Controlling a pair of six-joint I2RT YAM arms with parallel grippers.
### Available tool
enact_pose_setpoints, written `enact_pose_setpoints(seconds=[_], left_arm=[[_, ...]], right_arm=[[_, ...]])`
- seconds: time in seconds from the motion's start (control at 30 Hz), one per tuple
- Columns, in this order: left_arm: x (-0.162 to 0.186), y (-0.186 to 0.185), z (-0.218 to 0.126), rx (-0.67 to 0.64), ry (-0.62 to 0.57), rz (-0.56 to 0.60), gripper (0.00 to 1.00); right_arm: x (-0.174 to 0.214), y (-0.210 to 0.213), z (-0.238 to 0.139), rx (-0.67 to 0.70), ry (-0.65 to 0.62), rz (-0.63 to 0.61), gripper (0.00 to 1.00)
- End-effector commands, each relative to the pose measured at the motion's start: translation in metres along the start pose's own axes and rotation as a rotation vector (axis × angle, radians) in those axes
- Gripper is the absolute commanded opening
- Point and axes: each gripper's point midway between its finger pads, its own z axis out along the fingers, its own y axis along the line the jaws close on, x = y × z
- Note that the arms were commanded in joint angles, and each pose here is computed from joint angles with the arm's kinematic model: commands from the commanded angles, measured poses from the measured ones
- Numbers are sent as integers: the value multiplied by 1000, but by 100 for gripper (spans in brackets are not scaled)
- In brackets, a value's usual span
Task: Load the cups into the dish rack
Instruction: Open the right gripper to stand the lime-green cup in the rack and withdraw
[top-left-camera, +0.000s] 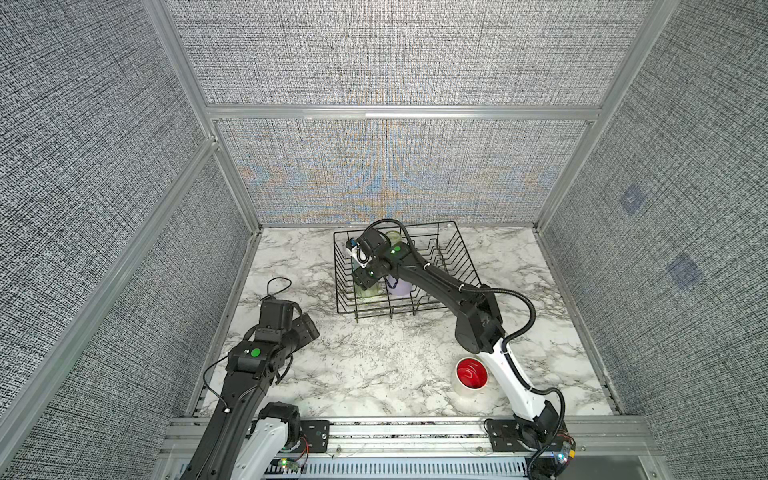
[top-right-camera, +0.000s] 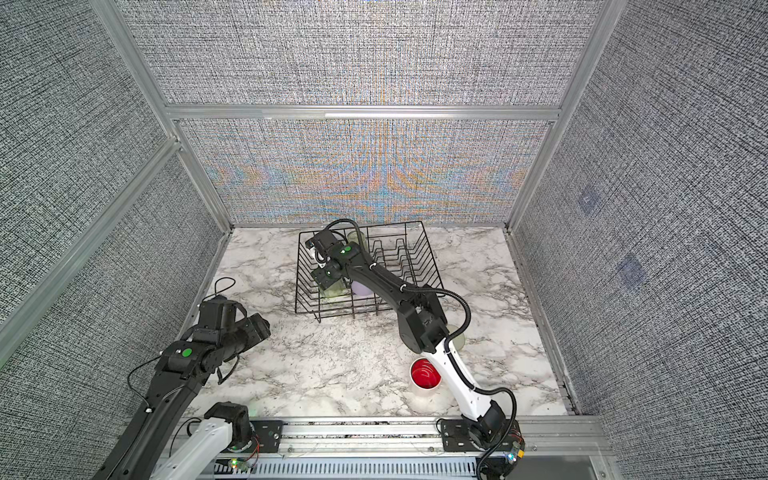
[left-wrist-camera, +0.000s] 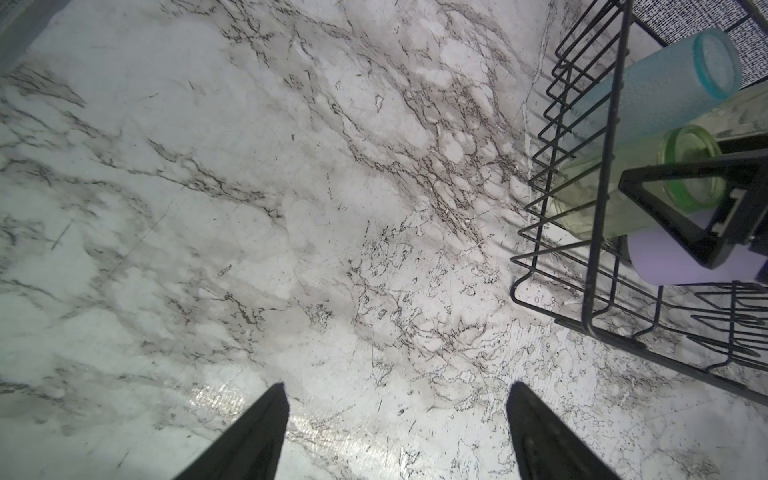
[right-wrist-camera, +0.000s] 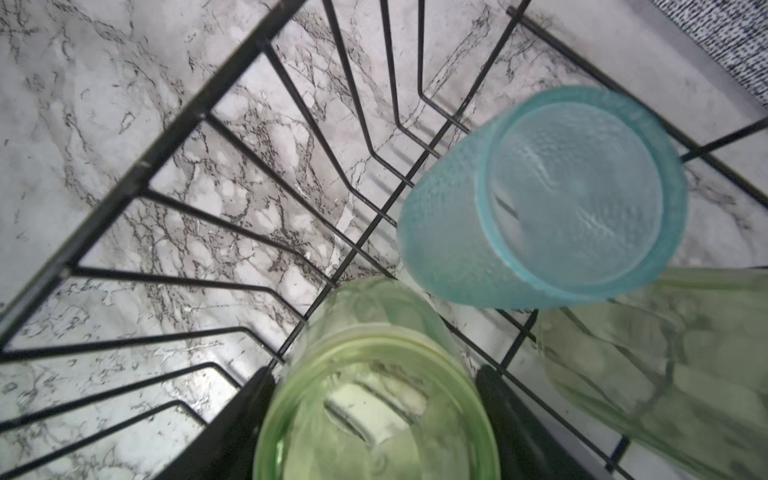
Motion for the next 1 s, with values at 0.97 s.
enact_pose_setpoints(seconds=[0.97], left_arm=[[-16, -46, -33, 245, -65, 110, 89]], right_arm=[[-36, 1, -105, -9, -167, 28, 83]])
